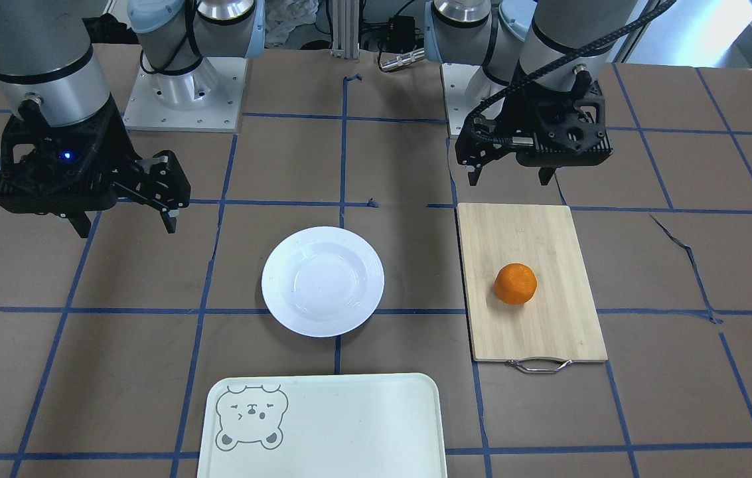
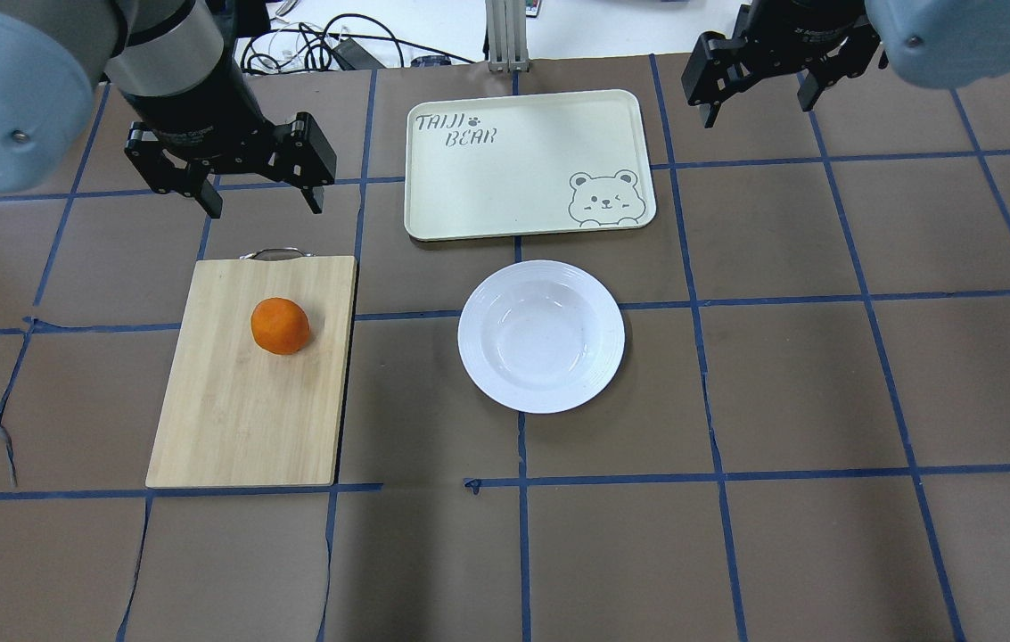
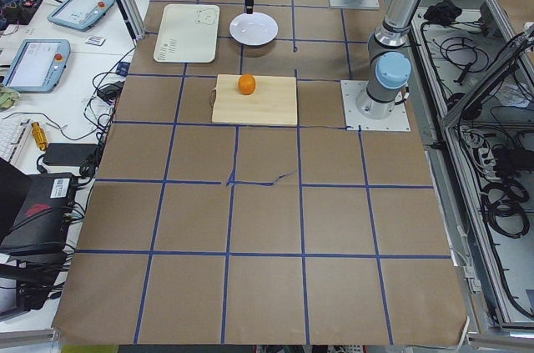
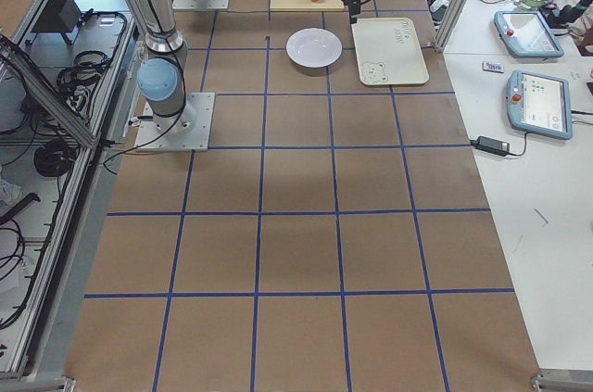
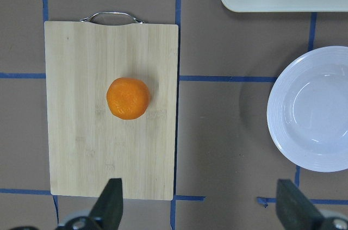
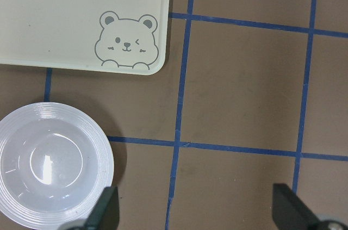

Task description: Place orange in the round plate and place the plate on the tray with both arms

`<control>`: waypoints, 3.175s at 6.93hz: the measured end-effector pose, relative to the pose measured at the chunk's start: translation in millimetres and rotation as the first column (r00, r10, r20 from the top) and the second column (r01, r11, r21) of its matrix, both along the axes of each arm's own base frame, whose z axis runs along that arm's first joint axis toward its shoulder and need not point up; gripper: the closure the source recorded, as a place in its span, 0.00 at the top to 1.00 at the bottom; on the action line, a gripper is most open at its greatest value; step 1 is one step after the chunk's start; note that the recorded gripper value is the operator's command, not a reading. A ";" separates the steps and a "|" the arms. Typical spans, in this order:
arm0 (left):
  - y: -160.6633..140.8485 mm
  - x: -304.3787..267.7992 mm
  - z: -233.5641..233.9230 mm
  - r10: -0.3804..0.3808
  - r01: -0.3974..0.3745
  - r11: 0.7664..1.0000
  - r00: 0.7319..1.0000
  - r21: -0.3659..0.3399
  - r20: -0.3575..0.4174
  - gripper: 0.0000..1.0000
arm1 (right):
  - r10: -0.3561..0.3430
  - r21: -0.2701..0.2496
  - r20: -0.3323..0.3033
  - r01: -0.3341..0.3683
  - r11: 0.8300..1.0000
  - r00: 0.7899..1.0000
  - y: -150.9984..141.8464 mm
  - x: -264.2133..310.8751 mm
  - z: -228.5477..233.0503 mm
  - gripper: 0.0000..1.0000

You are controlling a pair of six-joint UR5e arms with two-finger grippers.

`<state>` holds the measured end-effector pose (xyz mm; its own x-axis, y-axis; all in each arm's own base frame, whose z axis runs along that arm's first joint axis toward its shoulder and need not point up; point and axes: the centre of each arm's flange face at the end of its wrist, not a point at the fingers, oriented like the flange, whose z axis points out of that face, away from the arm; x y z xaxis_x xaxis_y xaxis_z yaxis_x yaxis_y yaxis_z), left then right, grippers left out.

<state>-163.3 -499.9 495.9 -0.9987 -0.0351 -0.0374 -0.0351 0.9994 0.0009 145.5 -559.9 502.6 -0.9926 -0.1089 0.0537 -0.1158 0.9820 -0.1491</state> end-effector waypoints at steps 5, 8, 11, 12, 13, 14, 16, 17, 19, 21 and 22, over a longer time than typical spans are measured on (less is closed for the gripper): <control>0.0 -0.1 0.1 0.000 0.000 1.000 1.000 -0.001 -0.001 1.00 | -0.009 -0.006 0.003 0.009 1.000 1.000 2.8 -0.3 2.7 1.00; 0.7 1.4 0.8 0.001 -0.001 1.000 1.000 -0.001 0.002 1.00 | -0.012 -0.005 0.002 0.012 1.000 1.000 2.4 -1.3 2.1 1.00; 0.8 1.8 1.4 0.001 -0.001 1.000 1.000 -0.002 -0.002 1.00 | -0.014 -0.005 0.002 0.014 1.000 1.000 2.2 -2.0 1.7 1.00; 0.1 2.1 3.0 0.002 -0.002 1.000 1.000 -0.007 -0.006 1.00 | -0.014 -0.004 0.002 0.014 1.000 1.000 2.3 -2.1 1.7 1.00; -4.7 4.3 0.4 0.009 -0.009 1.000 1.000 -0.002 -0.008 1.00 | -0.013 -0.004 0.001 0.013 1.000 1.000 2.6 -2.1 2.0 1.00; -16.4 8.0 -16.9 0.016 -0.016 0.999 1.000 0.029 -0.004 1.00 | -0.013 -0.005 0.001 0.013 1.000 1.000 2.7 -2.2 2.3 1.00; -48.9 26.8 -88.6 0.000 -0.003 0.991 1.000 0.134 0.027 1.00 | -0.014 -0.003 0.001 0.014 1.000 1.000 2.5 -2.2 1.4 1.00; -59.6 48.5 -133.9 -0.012 -0.002 0.983 0.997 0.181 0.074 1.00 | -0.014 -0.002 0.001 0.014 1.000 1.000 2.6 -2.2 1.2 1.00; -66.9 87.6 -207.7 0.009 -0.040 0.961 0.994 0.275 0.113 1.00 | -0.013 -0.002 0.001 0.013 1.000 1.000 2.6 -2.2 1.3 1.00; -77.4 100.1 -254.6 0.006 -0.036 0.952 0.995 0.303 0.100 1.00 | -0.013 -0.004 0.001 0.013 1.000 1.000 3.3 -2.2 2.3 1.00; -81.1 100.1 -273.0 0.002 -0.027 0.949 0.997 0.315 0.081 0.92 | -0.013 -0.005 0.001 0.013 1.000 1.000 4.1 -2.2 3.3 1.00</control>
<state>-63.2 -581.0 222.9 -0.9916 -0.0231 -0.1277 -0.0623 0.9478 0.3128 143.3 -555.8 505.9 -0.9940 -0.0958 0.0532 -0.1029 0.9826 -0.1545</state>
